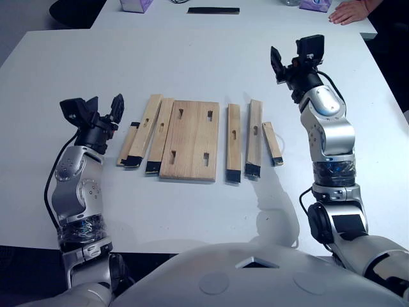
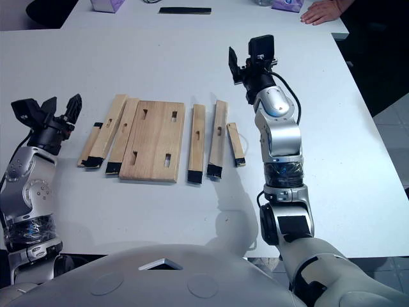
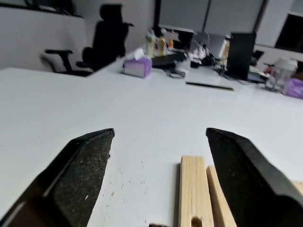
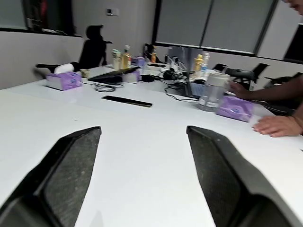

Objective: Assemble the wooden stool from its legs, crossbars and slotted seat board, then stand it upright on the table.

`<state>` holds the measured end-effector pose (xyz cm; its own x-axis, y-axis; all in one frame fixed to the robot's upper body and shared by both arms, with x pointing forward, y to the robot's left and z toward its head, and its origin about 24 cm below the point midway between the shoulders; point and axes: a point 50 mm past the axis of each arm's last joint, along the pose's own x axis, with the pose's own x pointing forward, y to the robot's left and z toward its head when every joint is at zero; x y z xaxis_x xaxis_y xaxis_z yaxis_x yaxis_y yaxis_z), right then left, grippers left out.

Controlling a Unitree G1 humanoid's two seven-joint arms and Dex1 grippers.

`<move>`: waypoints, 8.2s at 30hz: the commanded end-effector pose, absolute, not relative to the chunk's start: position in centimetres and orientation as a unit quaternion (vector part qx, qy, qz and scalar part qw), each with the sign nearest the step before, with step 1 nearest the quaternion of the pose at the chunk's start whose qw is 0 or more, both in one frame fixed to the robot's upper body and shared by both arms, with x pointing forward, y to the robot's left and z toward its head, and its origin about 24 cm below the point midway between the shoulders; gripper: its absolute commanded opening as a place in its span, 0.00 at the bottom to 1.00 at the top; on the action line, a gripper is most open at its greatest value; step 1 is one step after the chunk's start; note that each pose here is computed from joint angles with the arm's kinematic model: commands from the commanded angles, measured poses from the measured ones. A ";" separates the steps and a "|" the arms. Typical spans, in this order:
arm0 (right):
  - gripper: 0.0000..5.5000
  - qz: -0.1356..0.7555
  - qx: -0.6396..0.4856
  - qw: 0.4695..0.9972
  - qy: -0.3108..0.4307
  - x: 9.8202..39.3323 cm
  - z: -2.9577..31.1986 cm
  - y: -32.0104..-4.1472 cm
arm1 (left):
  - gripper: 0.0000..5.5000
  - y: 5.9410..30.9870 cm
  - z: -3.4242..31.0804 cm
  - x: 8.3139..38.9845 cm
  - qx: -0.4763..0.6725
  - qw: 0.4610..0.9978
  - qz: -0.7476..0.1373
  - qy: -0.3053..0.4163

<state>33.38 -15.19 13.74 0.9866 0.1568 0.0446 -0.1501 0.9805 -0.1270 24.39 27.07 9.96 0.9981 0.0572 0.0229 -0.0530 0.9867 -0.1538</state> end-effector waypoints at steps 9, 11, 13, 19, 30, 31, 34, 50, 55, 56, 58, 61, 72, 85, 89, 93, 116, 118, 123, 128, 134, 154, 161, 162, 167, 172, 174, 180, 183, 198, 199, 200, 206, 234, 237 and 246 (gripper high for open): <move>0.61 0.044 -0.070 0.996 -0.045 33.3 12.3 -14.8 | 0.66 24.3 11.5 25.4 -0.071 0.992 0.063 -0.078; 0.61 0.057 -0.058 0.996 -0.048 33.3 12.4 -14.4 | 0.66 23.9 11.6 25.6 -0.071 0.992 0.061 -0.082; 0.61 0.072 -0.052 0.995 -0.047 33.3 12.6 -14.0 | 0.66 23.4 11.6 25.7 -0.075 0.992 0.055 -0.083; 0.61 0.105 -0.043 0.993 -0.045 33.4 12.6 -12.8 | 0.66 21.7 11.7 25.8 -0.097 0.990 0.040 -0.090; 0.61 0.111 -0.028 0.992 -0.047 33.6 12.9 -12.6 | 0.66 19.5 12.3 26.3 -0.171 0.979 0.028 -0.102; 0.61 0.115 -0.030 0.992 -0.046 33.6 13.0 -12.4 | 0.66 19.3 12.3 26.4 -0.168 0.980 0.029 -0.102; 0.61 0.119 -0.036 0.991 -0.046 33.6 13.1 -12.3 | 0.66 18.9 12.3 26.4 -0.171 0.980 0.016 -0.101; 0.61 0.090 -0.062 0.994 -0.020 33.3 11.5 -14.1 | 0.66 29.1 10.3 24.6 -0.028 0.998 -0.002 0.050; 0.61 0.087 -0.063 0.994 -0.022 33.4 11.5 -14.0 | 0.66 31.4 8.2 25.5 -0.056 0.988 -0.031 0.141; 0.61 0.088 -0.063 0.994 -0.023 33.4 11.5 -13.9 | 0.66 31.3 7.9 25.8 -0.062 0.986 -0.044 0.150; 0.61 0.090 -0.064 0.994 -0.025 33.4 11.5 -13.7 | 0.66 31.0 7.1 25.9 -0.075 0.980 -0.073 0.168; 0.61 0.086 -0.063 0.994 -0.024 33.4 11.4 -13.9 | 0.66 30.8 5.7 25.6 -0.055 0.973 -0.097 0.200; 0.61 0.065 -0.050 0.997 -0.013 32.9 10.7 -14.5 | 0.66 30.9 4.6 23.6 -0.028 0.964 -0.128 0.230; 0.61 0.050 -0.048 0.998 -0.007 32.1 10.2 -15.1 | 0.66 30.3 4.5 20.6 -0.026 0.958 -0.126 0.257; 0.61 0.040 -0.047 0.998 -0.003 31.8 9.9 -15.4 | 0.66 29.8 4.3 19.1 -0.050 0.955 -0.118 0.268; 0.61 0.031 -0.044 0.999 0.002 31.2 9.5 -15.5 | 0.66 29.6 4.2 18.3 -0.058 0.952 -0.116 0.276; 0.61 0.021 -0.042 0.999 0.017 30.0 8.8 -15.8 | 0.66 30.2 4.1 16.9 -0.080 0.952 -0.088 0.283; 0.61 0.021 -0.042 0.999 0.018 30.0 8.8 -15.8 | 0.66 30.1 3.6 16.6 -0.073 0.948 -0.084 0.297; 0.60 0.021 -0.044 0.999 0.019 30.0 8.8 -15.8 | 0.51 30.3 2.9 16.1 -0.051 0.943 -0.077 0.320; 0.60 0.021 -0.045 0.999 0.020 29.9 8.7 -15.8 | 0.38 29.9 2.9 15.7 -0.020 0.937 -0.104 0.334; 0.60 0.021 -0.045 0.999 0.019 30.0 8.8 -15.8 | 0.24 29.7 2.6 15.6 0.021 0.932 -0.117 0.343; 0.60 0.511 0.223 0.829 -0.051 32.3 25.0 -12.5 | 0.24 17.4 21.7 24.1 -0.283 0.814 -0.480 -0.163; 0.60 0.677 0.237 0.696 0.017 29.9 27.8 -13.3 | 0.24 16.4 20.7 24.8 -0.282 0.767 -0.565 -0.118; 0.60 0.685 0.239 0.687 0.030 30.0 27.9 -13.4 | 0.24 16.4 20.5 24.6 -0.277 0.765 -0.570 -0.112; 0.60 0.698 0.232 0.675 0.050 30.1 28.1 -13.1 | 0.24 16.5 19.0 24.3 -0.254 0.759 -0.595 -0.079; 0.60 0.713 0.222 0.663 0.051 29.7 28.0 -12.5 | 0.24 16.5 18.3 24.1 -0.244 0.759 -0.600 -0.062; 0.60 0.720 0.214 0.658 0.055 29.5 27.6 -12.1 | 0.24 16.5 17.9 24.0 -0.245 0.761 -0.598 -0.057; 0.53 0.719 0.207 0.660 0.063 29.5 26.8 -11.4 | 0.24 16.2 17.2 23.5 -0.240 0.759 -0.604 -0.039; 0.45 0.716 0.209 0.663 0.062 29.4 26.7 -11.5 | 0.24 16.2 16.7 23.3 -0.232 0.759 -0.608 -0.026; 0.24 0.700 0.173 0.689 0.076 29.3 24.9 -12.4 | 0.24 17.2 16.5 23.6 -0.187 0.785 -0.590 -0.024; 0.24 0.699 0.169 0.690 0.076 29.2 24.8 -12.7 | 0.24 17.4 16.6 23.7 -0.183 0.788 -0.587 -0.026; 0.24 0.699 0.164 0.691 0.077 29.2 24.6 -12.9 | 0.24 17.6 16.7 23.7 -0.180 0.791 -0.584 -0.027; 0.24 0.699 0.159 0.694 0.068 29.1 24.5 -13.2 | 0.31 17.3 16.3 24.0 -0.174 0.802 -0.571 -0.025; 0.24 0.633 -0.188 0.740 0.131 31.9 14.9 -18.7 | 0.48 20.1 11.1 24.0 -0.253 0.944 -0.191 -0.094; 0.24 0.632 -0.184 0.740 0.136 31.8 14.4 -18.9 | 0.48 20.2 11.2 24.1 -0.249 0.945 -0.189 -0.093; 0.24 0.639 -0.156 0.741 0.138 31.1 14.4 -18.9 | 0.48 20.2 11.3 23.9 -0.249 0.945 -0.189 -0.096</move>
<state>31.45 -18.86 14.59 0.1573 0.9045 -0.3964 -0.9875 0.1387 -0.0755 24.08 20.13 11.14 0.9084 -0.3155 0.2742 0.4102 0.7992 -0.4393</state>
